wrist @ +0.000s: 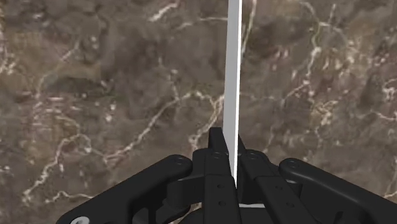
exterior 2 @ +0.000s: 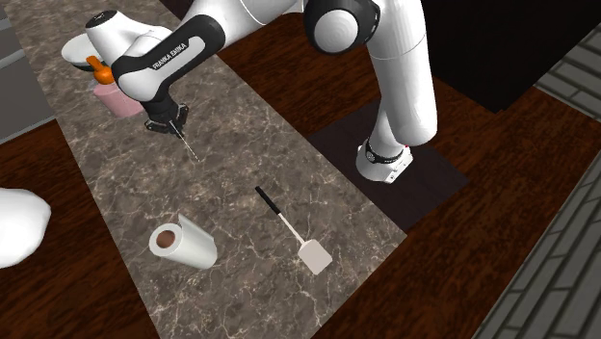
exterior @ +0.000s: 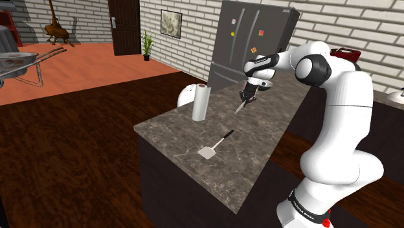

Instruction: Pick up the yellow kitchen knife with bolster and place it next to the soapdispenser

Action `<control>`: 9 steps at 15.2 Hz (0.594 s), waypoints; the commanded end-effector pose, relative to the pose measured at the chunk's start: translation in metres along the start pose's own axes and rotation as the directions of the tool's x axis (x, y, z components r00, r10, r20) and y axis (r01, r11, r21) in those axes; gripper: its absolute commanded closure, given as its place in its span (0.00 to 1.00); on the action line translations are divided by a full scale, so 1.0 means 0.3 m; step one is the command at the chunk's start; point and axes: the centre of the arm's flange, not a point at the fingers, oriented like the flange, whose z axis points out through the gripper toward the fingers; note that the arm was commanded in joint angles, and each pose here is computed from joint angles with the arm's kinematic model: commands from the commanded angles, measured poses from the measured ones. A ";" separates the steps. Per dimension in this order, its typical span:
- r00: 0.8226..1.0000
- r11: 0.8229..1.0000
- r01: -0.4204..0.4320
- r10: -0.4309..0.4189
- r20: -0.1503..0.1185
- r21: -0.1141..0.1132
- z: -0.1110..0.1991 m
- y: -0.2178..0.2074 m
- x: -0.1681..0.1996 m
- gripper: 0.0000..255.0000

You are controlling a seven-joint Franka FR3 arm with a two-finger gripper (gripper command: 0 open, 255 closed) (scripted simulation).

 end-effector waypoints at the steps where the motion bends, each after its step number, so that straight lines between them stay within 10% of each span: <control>1: 1.000 1.000 0.000 0.000 0.000 0.000 0.001 0.000 0.000 1.00; 2: 1.000 1.000 0.000 0.000 0.000 0.000 0.001 0.000 0.000 0.00; 9: 1.000 1.000 0.000 0.000 0.000 0.000 -0.087 0.000 0.000 0.00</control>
